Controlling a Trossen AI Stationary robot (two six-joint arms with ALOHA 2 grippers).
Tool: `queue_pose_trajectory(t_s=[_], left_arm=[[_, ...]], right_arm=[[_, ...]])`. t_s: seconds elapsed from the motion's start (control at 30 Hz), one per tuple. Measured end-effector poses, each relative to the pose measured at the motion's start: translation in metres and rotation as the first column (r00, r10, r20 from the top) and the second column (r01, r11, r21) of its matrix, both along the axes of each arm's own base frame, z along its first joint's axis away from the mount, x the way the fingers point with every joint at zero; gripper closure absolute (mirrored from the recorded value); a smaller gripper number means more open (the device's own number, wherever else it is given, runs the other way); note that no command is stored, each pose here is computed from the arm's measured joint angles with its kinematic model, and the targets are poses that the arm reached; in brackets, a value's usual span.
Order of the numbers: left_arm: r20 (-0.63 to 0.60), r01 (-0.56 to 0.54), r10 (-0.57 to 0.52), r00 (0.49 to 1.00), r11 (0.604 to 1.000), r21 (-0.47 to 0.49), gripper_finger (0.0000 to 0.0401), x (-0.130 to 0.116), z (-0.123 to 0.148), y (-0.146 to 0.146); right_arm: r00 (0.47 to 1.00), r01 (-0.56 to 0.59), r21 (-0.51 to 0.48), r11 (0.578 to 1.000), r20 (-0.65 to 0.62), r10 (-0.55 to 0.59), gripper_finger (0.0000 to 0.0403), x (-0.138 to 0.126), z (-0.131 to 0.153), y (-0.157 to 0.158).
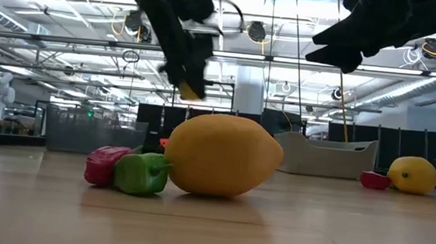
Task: Sort produce into baskets
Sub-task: Put the lemon into the black bin
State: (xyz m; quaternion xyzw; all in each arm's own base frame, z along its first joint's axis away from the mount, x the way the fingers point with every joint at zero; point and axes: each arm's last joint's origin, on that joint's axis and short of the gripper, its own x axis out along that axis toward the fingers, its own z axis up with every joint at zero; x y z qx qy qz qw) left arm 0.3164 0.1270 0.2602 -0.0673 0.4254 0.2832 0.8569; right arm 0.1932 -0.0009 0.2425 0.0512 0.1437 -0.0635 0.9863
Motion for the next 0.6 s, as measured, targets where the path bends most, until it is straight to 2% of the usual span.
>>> queue_pose_trajectory(t_s=[0.17,0.27,0.37,0.5,0.6], left_arm=[[-0.027,-0.024,0.024,0.999,1.000,0.000,0.0143,-0.045,0.042,-0.018],[-0.027,-0.033,0.033,0.999,0.999,-0.006,0.0143,-0.067,0.051,-0.028],[-0.024,-0.055,0.055,0.998,0.998,-0.014,0.0143,-0.087,0.045,-0.035],[-0.065,-0.085,0.085,0.994,0.996,0.003,0.0143,-0.111,0.021,-0.041],[-0.021,-0.117,0.117,0.993,0.993,0.017,0.0143,-0.122,0.008,-0.041]], right_arm=[[1.000,-0.014,0.017,1.000,0.009,0.014,0.0112,0.000,0.001,0.004],[1.000,-0.019,0.020,1.000,0.020,0.018,0.0112,0.000,0.002,0.005],[0.999,-0.025,0.023,0.999,0.024,0.024,0.0112,0.000,0.002,0.007],[0.999,-0.028,0.027,0.999,0.026,0.028,0.0112,0.000,0.002,0.008],[0.999,-0.028,0.027,0.999,0.029,0.027,0.0112,0.001,0.002,0.008]])
